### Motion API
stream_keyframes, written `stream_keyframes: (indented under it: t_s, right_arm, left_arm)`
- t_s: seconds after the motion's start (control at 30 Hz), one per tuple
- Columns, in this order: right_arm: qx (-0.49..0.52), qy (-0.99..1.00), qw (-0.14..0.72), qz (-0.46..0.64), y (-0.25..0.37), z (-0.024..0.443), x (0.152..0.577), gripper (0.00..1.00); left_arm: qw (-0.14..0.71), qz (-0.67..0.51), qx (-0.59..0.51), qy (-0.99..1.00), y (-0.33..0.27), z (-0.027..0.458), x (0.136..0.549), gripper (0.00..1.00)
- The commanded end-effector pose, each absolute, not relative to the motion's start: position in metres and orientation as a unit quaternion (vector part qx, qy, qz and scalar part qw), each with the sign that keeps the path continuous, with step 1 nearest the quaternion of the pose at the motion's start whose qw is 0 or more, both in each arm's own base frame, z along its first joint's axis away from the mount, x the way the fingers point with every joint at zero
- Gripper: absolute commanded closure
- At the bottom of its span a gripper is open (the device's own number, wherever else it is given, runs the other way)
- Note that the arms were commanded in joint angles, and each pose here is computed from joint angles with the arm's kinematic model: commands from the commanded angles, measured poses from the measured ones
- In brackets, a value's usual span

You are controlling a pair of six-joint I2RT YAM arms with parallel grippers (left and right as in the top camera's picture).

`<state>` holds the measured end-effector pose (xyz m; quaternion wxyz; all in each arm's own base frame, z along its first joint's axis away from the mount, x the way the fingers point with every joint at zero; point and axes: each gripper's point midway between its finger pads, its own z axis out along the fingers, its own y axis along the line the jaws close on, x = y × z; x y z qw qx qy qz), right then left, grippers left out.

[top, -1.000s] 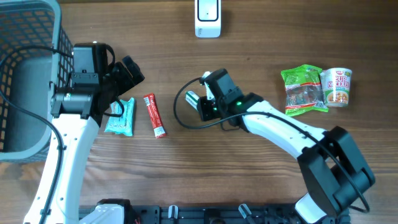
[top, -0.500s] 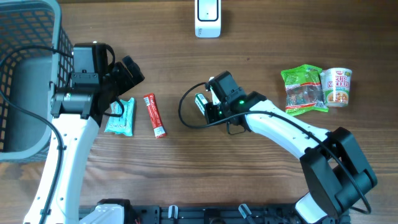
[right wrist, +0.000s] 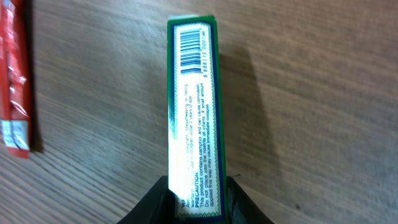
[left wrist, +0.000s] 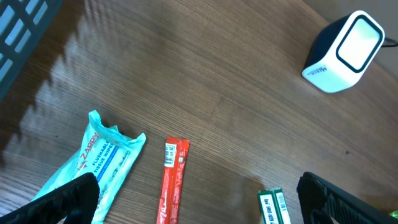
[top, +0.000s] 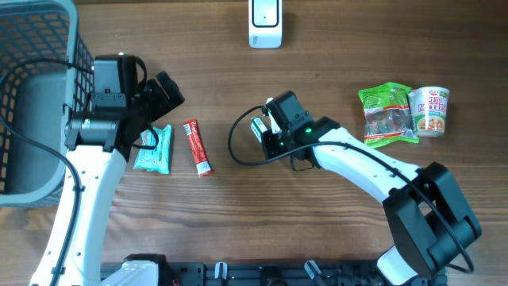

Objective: Scan the item barcode

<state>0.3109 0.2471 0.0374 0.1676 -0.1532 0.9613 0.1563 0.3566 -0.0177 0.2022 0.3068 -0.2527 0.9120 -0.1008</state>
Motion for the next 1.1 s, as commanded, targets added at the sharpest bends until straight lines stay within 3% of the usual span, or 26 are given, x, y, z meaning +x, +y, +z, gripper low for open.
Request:
stream_keyframes:
  t_s: [0.0,0.1,0.3,0.43,0.5,0.6,0.7,0.77,0.83,1.07]
  right_arm:
    - [-0.179,0.952,0.197,0.153,0.249,0.051,0.321,0.72]
    - [-0.199,0.946,0.206,0.151,0.251,0.053,0.323,0.67]
    - [-0.195,0.947,0.205,0.152,0.251,0.053,0.323,0.67]
    - [-0.191,0.948,0.216,0.136,0.246,0.053,0.328,0.56]
    - [-0.203,0.942,0.224,0.145,0.252,0.057,0.331,0.46]
    - [-0.23,0.93,0.217,0.185,0.27,0.077,0.33,0.46]
    - [-0.243,0.921,0.199,0.231,0.288,0.101,0.324,0.57]
    - [-0.248,0.916,0.186,0.254,0.294,0.103,0.317,0.81]
    - [-0.247,0.92,0.172,0.251,0.292,0.096,0.311,0.91]
    - [-0.226,0.944,0.113,0.212,0.276,0.044,0.291,0.94]
  left_arm:
    - [0.313,-0.106,-0.257,0.908,-0.018,0.207,0.358,0.0]
    - [0.313,-0.106,-0.257,0.908,-0.018,0.207,0.358,0.0]
    - [0.313,-0.106,-0.257,0.908,-0.018,0.207,0.358,0.0]
    - [0.313,-0.106,-0.257,0.908,-0.018,0.207,0.358,0.0]
    - [0.313,-0.106,-0.257,0.908,-0.018,0.207,0.358,0.0]
    - [0.313,-0.106,-0.257,0.908,-0.018,0.208,0.358,0.0]
    - [0.313,-0.106,-0.257,0.908,-0.018,0.207,0.358,0.0]
    - [0.313,-0.106,-0.257,0.908,-0.018,0.207,0.358,0.0]
    - [0.313,-0.106,-0.257,0.908,-0.018,0.208,0.358,0.0]
    - [0.313,-0.106,-0.257,0.908,-0.018,0.207,0.358,0.0]
